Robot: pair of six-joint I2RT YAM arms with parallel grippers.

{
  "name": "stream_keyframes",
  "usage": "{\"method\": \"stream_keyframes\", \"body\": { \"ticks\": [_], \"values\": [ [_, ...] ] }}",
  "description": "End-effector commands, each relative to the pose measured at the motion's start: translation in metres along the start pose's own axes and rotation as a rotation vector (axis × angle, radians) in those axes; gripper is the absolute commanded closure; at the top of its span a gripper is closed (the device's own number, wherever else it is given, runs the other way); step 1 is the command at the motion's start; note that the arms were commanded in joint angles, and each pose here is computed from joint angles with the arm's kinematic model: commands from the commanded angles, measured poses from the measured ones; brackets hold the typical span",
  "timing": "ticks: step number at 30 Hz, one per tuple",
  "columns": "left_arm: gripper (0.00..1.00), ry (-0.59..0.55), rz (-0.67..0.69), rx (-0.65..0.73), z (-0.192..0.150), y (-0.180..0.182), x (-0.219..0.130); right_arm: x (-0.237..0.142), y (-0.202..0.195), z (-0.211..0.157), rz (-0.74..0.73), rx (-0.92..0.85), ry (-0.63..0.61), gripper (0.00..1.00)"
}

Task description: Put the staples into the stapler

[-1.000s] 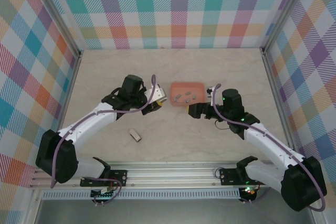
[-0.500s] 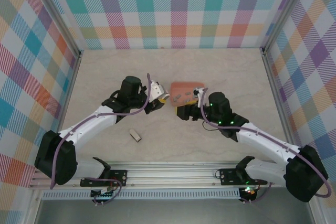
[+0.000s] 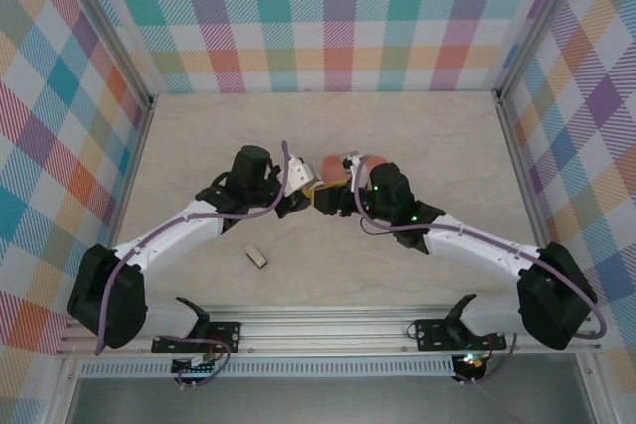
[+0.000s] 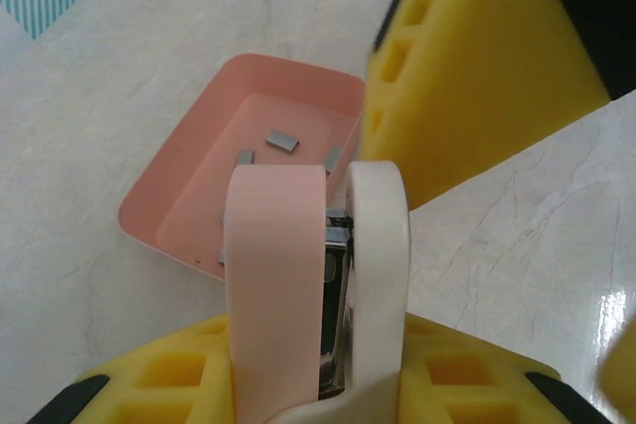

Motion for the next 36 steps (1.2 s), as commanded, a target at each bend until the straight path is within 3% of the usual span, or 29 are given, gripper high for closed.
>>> {"method": "stream_keyframes", "body": {
  "ticks": [1,18,27,29,34,36],
  "values": [
    [0.76,-0.046,-0.001,0.017,0.014,0.004,-0.001,0.006,0.011,0.013,0.033,-0.036,-0.057,0.44],
    [0.76,-0.061,0.000,0.024,0.018,0.004,-0.004,0.016,0.008,0.010,0.053,-0.047,-0.047,0.74],
    [0.74,-0.058,-0.004,0.037,0.018,0.003,-0.006,0.015,0.008,0.010,0.050,-0.054,-0.045,0.80],
    [0.70,-0.059,-0.004,0.037,0.019,0.003,-0.006,0.015,0.007,0.010,0.045,-0.053,-0.050,0.82],
    [0.34,-0.032,-0.019,0.018,0.021,0.004,-0.009,0.005,0.006,0.009,0.024,-0.131,-0.078,0.83],
    [0.25,-0.014,-0.020,-0.003,0.023,0.006,-0.011,-0.002,0.006,0.007,0.017,-0.202,-0.079,0.83]
  ]
}}
Point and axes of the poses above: each hand's point on the last joint's axis, 136 mm out from that joint toward the fingers, its own x axis out along the fingers, its own y axis along the line the jaws close on, z = x × y, the point moved 8 cm from there along -x, back along the fingers, and after that the axes turned 13 degrees about x, right-handed, at the moved point
